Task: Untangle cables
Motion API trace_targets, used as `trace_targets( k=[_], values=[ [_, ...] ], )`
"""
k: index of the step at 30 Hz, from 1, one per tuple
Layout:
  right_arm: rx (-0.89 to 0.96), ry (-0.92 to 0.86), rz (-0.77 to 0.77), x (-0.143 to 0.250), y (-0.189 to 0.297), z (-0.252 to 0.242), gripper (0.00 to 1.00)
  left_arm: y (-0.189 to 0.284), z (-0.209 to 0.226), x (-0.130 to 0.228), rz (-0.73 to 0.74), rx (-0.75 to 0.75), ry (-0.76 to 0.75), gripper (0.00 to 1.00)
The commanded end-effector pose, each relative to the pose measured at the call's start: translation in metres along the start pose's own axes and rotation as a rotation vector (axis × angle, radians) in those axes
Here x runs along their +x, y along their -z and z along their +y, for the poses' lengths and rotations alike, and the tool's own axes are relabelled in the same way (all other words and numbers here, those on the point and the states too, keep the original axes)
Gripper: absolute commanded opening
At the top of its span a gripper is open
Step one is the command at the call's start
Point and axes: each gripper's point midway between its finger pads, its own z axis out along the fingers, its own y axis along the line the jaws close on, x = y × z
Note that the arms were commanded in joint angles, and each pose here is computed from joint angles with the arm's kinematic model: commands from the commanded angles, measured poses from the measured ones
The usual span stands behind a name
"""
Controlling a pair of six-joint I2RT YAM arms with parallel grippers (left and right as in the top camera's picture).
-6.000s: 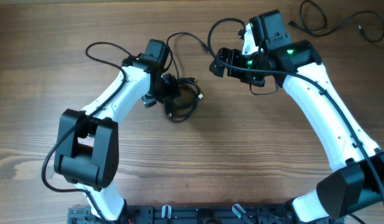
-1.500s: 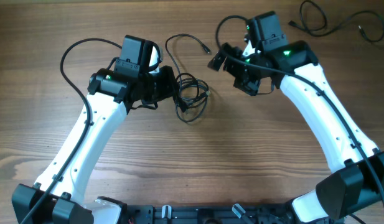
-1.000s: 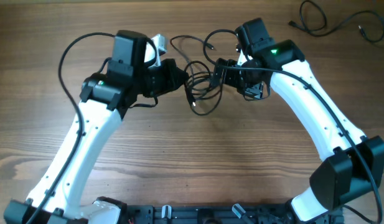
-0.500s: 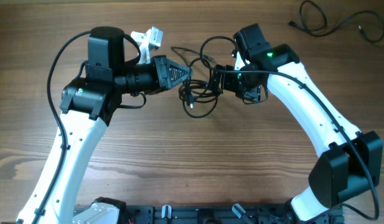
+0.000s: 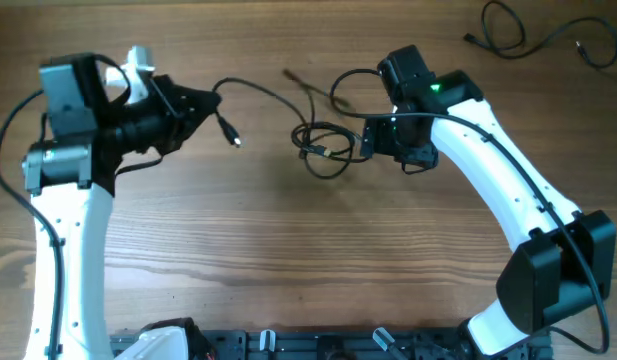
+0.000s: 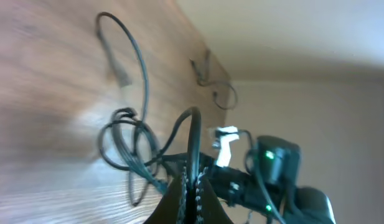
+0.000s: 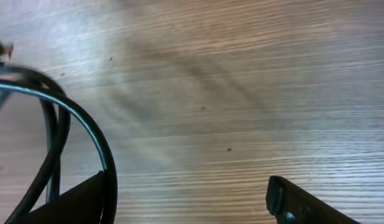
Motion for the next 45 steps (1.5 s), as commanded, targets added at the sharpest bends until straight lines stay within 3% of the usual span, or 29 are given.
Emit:
trace_targets(
  k=[1, 4, 5, 9, 11, 14, 15, 16, 18, 20, 22, 24, 26, 28, 34, 36, 40, 45],
  values=[
    [0.064, -0.079, -0.017, -0.009, -0.006, -0.019, 0.84, 0.019, 0.032, -0.015, -0.108, -0.150, 0.014, 0.04],
    [0.073, -0.115, -0.025, -0.010, -0.006, -0.021, 0.86, 0.025, 0.056, -0.016, -0.143, -0.266, 0.060, 0.04],
    [0.123, -0.203, -0.044, -0.011, -0.005, -0.031, 0.88, 0.029, 0.066, -0.018, -0.168, -0.322, 0.075, 0.04],
    [0.188, -0.312, -0.092, -0.016, -0.002, -0.043, 0.88, 0.057, 0.116, -0.027, -0.295, -0.619, 0.116, 0.04],
    [0.177, -0.307, -0.100, -0.018, -0.003, -0.041, 0.71, 0.066, 0.128, -0.026, -0.317, -0.700, 0.128, 0.04],
    [0.071, -0.222, -0.068, -0.019, -0.005, -0.020, 0.20, 0.069, 0.134, -0.021, -0.307, -0.732, 0.140, 0.04],
    [0.023, -0.189, -0.053, -0.019, -0.006, -0.011, 0.20, 0.068, 0.134, -0.020, -0.301, -0.730, 0.142, 0.04],
    [-0.038, -0.145, -0.033, -0.017, -0.006, 0.000, 0.26, 0.066, 0.133, -0.018, -0.288, -0.720, 0.144, 0.04],
    [-0.229, -0.021, 0.011, -0.013, -0.001, 0.035, 0.50, 0.055, 0.124, -0.010, -0.234, -0.665, 0.130, 0.04],
    [-0.404, 0.069, 0.047, -0.007, 0.009, 0.065, 0.65, 0.034, 0.101, 0.002, -0.119, -0.542, 0.010, 0.04],
    [-0.500, 0.088, 0.060, -0.006, 0.016, 0.081, 0.74, 0.002, 0.043, 0.029, 0.062, -0.235, -0.214, 0.04],
    [-0.501, 0.089, 0.057, -0.007, 0.017, 0.081, 0.80, -0.010, -0.012, 0.046, 0.142, 0.017, -0.310, 0.04],
    [-0.500, 0.088, 0.060, -0.006, 0.016, 0.081, 0.81, -0.010, -0.044, 0.045, 0.139, 0.109, -0.266, 0.04],
    [-0.500, 0.088, 0.060, -0.006, 0.016, 0.081, 0.81, 0.000, -0.095, 0.043, 0.107, 0.236, -0.323, 0.04],
    [-0.474, 0.085, 0.038, -0.011, 0.014, 0.077, 0.82, 0.037, -0.183, 0.050, 0.048, 0.439, -0.373, 0.04],
    [-0.390, 0.060, 0.013, -0.015, 0.008, 0.064, 0.82, 0.052, -0.206, 0.054, 0.024, 0.501, -0.402, 0.04],
    [0.020, -0.109, -0.081, -0.026, -0.006, -0.010, 0.82, 0.084, -0.234, 0.065, -0.013, 0.597, -0.426, 0.04],
    [0.098, -0.186, -0.077, -0.025, -0.008, -0.030, 0.81, 0.115, -0.256, 0.081, -0.049, 0.684, -0.475, 0.04]
  ],
)
